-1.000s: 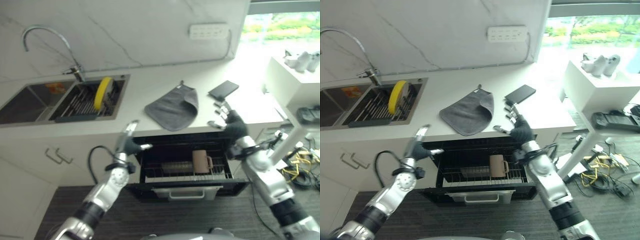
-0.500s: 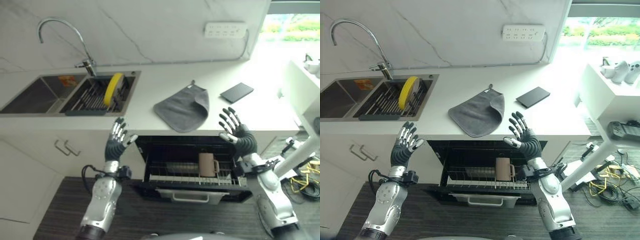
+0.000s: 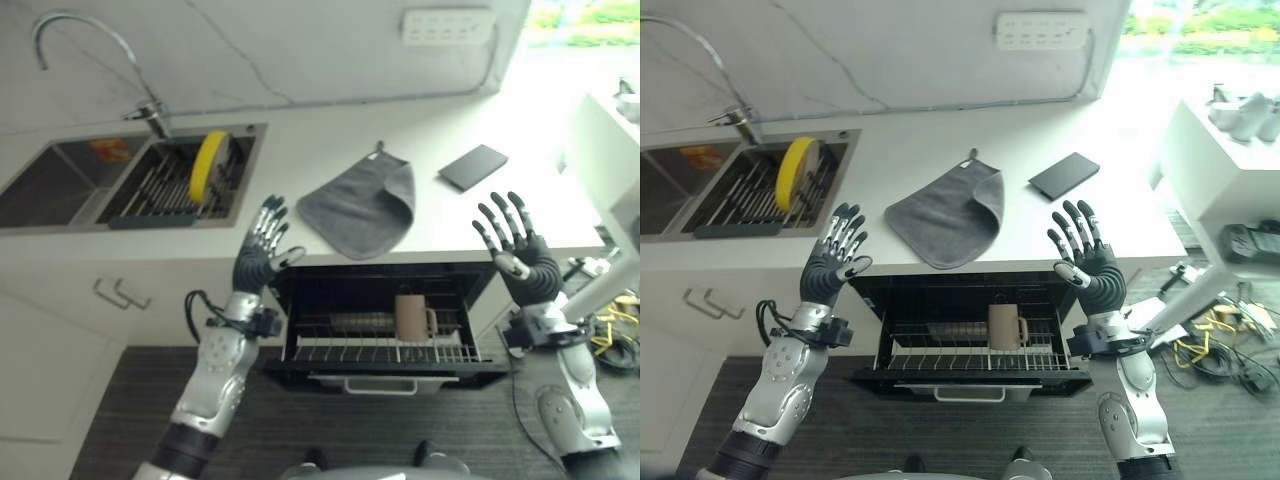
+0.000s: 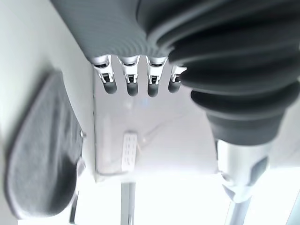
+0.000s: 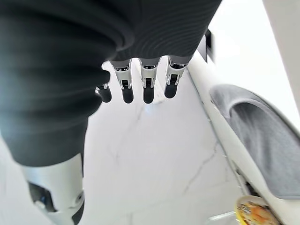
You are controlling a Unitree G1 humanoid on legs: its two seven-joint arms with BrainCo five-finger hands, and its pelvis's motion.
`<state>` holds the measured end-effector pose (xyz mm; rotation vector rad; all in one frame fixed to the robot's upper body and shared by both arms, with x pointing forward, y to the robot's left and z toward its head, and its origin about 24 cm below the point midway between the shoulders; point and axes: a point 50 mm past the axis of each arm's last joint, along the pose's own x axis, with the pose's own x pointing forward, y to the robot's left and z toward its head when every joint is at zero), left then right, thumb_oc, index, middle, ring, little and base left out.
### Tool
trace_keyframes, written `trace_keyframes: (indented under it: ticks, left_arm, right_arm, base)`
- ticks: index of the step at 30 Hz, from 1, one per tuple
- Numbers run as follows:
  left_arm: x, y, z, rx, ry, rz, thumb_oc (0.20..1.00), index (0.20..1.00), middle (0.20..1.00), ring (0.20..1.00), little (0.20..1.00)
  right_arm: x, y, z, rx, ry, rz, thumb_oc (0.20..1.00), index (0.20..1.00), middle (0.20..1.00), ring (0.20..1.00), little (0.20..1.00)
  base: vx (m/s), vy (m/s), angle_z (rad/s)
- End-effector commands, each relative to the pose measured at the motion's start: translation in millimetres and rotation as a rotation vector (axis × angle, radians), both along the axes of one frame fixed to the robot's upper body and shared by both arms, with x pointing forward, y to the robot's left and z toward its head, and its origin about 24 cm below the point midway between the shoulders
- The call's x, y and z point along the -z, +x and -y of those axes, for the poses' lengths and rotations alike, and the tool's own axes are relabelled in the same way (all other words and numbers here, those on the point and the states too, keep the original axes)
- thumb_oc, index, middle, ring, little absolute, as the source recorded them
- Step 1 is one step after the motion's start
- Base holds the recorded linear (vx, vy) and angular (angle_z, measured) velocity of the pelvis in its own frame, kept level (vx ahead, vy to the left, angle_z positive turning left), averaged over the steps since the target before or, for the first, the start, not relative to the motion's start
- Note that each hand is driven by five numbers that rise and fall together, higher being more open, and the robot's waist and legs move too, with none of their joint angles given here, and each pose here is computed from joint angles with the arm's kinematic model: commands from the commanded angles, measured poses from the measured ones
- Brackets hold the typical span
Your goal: Place the dishes in the dishwasher.
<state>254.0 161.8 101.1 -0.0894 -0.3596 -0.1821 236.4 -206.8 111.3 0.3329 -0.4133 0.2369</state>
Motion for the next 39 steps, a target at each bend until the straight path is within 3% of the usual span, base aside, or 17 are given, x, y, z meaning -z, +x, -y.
trace_keyframes:
  ticks: [1, 4, 13, 16, 22, 30, 33, 39]
  left_arm:
    - [-37, -2, -15, -0.034, 0.062, 0.175, 1.000, 1.000, 1.000, 1.000, 1.000]
    - [-36, -6, -19, -0.032, 0.034, 0.178, 1.000, 1.000, 1.000, 1.000, 1.000]
    - [-44, -3, -9, 0.039, 0.122, 0.233, 1.000, 1.000, 1.000, 1.000, 1.000]
    - [-40, 9, -3, 0.122, 0.121, 0.154, 1.000, 1.000, 1.000, 1.000, 1.000]
    - [-34, 5, -1, 0.133, 0.182, 0.129, 1.000, 1.000, 1.000, 1.000, 1.000]
    - [-37, 22, 12, 0.111, 0.141, 0.083, 1.000, 1.000, 1.000, 1.000, 1.000]
    - [-27, 18, 13, 0.122, 0.210, 0.080, 1.000, 1.000, 1.000, 1.000, 1.000]
    - [-28, 13, -1, 0.075, 0.196, 0.070, 1.000, 1.000, 1.000, 1.000, 1.000]
  right_arm:
    - [-31, 6, -6, 0.037, -0.038, 0.149, 1.000, 1.000, 1.000, 1.000, 1.000]
    - [-25, 10, -2, 0.018, -0.080, 0.056, 1.000, 1.000, 1.000, 1.000, 1.000]
    - [-44, 7, 15, 0.010, -0.049, 0.127, 1.000, 1.000, 1.000, 1.000, 1.000]
    - [-43, 5, 22, 0.062, 0.024, 0.125, 1.000, 1.000, 1.000, 1.000, 1.000]
    - [-40, 1, 14, 0.048, 0.073, 0.110, 1.000, 1.000, 1.000, 1.000, 1.000]
    - [-34, 6, 17, 0.087, 0.084, 0.077, 1.000, 1.000, 1.000, 1.000, 1.000]
    - [-33, 2, 19, 0.090, 0.091, 0.094, 1.000, 1.000, 1.000, 1.000, 1.000]
    - [-36, 3, 15, 0.050, 0.053, 0.082, 1.000, 1.000, 1.000, 1.000, 1.000]
  base:
    - [0.03, -0.002, -0.10]
    - [-0.09, 0.133, -0.03]
    - [-0.11, 0.502, -0.01]
    - [-0.07, 0.657, 0.35]
    - [-0.05, 0.471, -0.20]
    - [0.03, 0.076, -0.04]
    - [0.00, -0.110, 0.44]
    - [0.05, -0.052, -0.03]
